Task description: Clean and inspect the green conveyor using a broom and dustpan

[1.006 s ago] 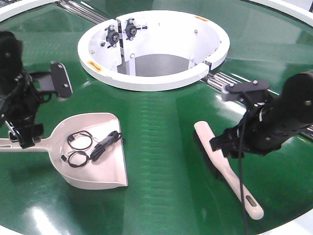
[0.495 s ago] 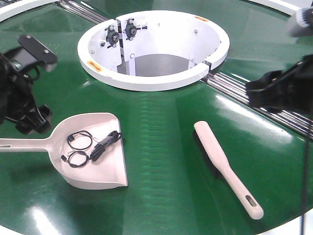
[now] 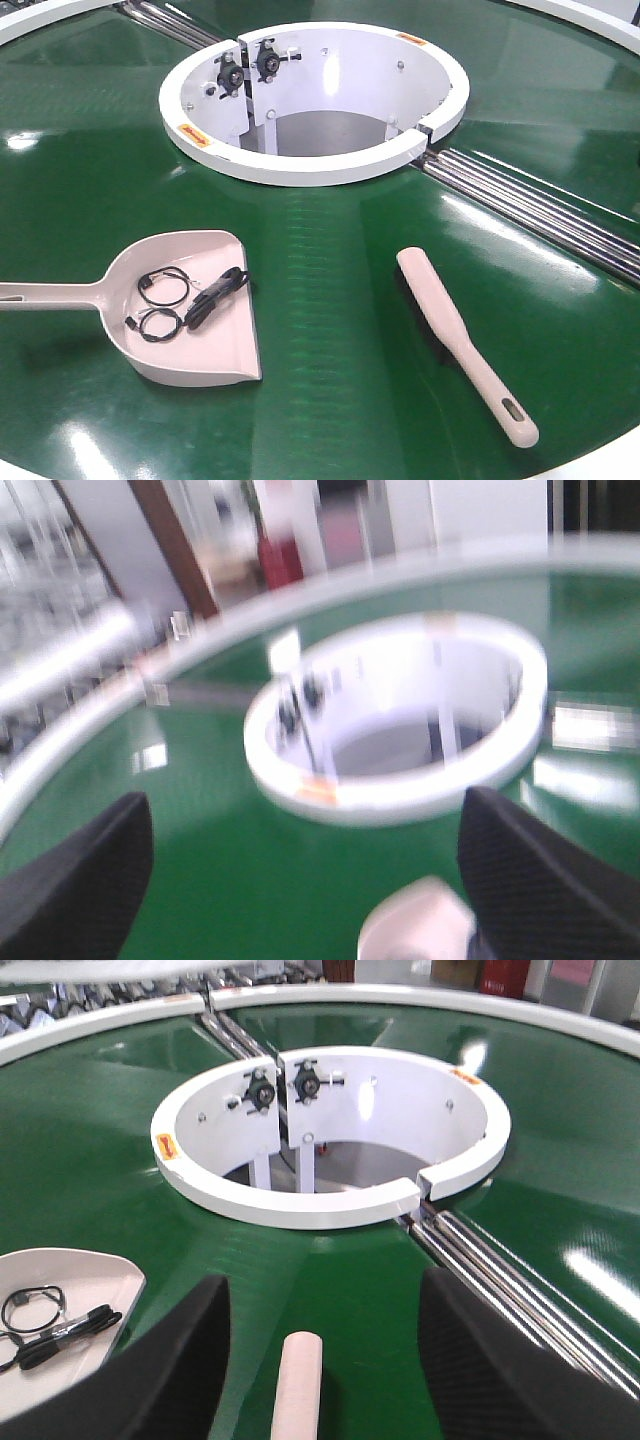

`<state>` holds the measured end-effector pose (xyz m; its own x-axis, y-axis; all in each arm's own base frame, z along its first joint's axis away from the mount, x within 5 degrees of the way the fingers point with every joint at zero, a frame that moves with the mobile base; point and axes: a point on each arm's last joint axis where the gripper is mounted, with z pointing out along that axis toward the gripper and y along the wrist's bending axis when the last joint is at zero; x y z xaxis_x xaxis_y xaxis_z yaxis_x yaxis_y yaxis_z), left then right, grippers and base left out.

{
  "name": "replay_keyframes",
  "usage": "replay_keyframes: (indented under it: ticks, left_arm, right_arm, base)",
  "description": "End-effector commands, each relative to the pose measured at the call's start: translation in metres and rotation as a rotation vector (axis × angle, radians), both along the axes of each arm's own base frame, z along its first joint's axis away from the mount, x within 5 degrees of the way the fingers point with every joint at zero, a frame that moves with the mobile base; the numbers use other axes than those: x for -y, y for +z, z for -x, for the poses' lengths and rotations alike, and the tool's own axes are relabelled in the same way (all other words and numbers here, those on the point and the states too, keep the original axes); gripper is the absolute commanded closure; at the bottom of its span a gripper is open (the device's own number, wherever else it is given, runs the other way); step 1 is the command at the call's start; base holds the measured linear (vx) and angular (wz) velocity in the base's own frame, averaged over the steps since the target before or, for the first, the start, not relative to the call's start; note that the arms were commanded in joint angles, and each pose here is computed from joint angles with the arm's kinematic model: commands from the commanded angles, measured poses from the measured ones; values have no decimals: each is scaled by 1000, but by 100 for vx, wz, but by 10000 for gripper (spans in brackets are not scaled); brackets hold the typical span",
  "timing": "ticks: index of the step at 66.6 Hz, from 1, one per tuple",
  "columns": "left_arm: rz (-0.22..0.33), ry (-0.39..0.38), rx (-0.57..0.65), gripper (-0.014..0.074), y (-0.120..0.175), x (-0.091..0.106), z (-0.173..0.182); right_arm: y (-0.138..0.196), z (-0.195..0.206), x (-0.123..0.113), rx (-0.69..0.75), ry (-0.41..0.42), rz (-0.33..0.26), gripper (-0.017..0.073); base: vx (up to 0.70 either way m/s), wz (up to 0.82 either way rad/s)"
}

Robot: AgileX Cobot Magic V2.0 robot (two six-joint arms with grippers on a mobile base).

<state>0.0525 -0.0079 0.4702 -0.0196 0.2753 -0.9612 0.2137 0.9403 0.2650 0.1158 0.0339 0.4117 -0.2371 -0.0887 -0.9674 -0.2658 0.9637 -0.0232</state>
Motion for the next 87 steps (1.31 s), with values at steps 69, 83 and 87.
replay_keyframes:
  ticks: [69, 83, 87]
  left_arm:
    - [163, -66, -5, 385, -210, 8, -2]
    - [171, -68, -6, 601, -209, 8, -2]
    - [173, -69, 1, 601, -209, 8, -2]
  right_arm:
    - [-147, 62, 16, 397, 75, -19, 419]
    - [-145, 62, 15, 411, 77, -24, 568]
    - [-145, 62, 15, 419, 80, -27, 568]
  base:
    - [0, 0]
    - [0, 0]
    - [0, 0]
